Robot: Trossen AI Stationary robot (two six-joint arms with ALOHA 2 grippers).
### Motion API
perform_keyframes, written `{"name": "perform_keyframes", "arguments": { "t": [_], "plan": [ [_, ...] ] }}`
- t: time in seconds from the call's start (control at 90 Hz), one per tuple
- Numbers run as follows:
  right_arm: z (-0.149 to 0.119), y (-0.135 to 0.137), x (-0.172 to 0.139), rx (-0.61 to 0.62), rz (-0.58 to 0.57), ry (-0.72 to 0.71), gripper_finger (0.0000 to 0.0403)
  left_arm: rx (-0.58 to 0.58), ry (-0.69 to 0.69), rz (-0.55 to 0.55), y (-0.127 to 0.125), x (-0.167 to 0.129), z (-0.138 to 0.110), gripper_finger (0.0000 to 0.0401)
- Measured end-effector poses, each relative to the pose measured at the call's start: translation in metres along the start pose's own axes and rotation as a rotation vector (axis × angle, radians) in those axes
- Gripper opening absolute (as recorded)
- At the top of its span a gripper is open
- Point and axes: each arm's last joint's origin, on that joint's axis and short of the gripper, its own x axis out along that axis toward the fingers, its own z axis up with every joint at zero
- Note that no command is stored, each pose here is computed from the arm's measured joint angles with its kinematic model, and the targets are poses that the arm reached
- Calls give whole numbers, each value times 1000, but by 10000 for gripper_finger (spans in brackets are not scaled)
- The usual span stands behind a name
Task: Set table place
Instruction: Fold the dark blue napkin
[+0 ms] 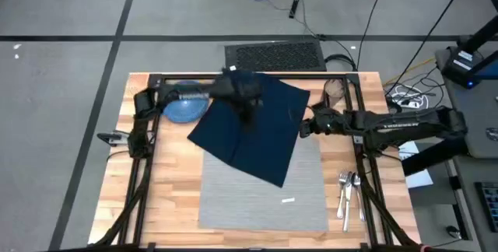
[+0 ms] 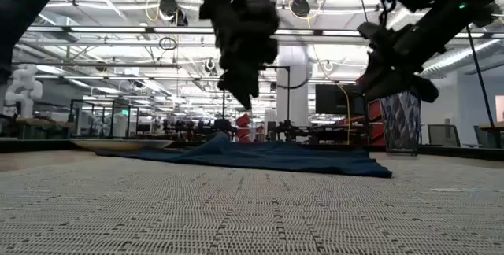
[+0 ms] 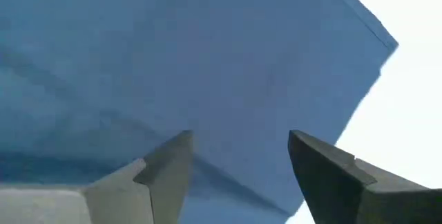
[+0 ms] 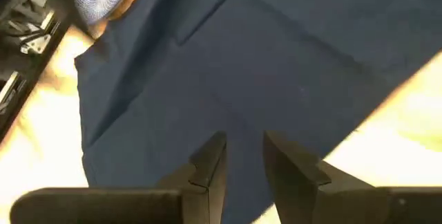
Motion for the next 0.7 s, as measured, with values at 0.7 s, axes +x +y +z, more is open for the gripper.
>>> {"name": "perform_keyframes", "arguments": {
  "t": [0.7],
  "plan": [
    [43, -19, 69, -180, -113, 247, 82, 200, -470, 296, -114, -23, 14, 219]
  ]
}}
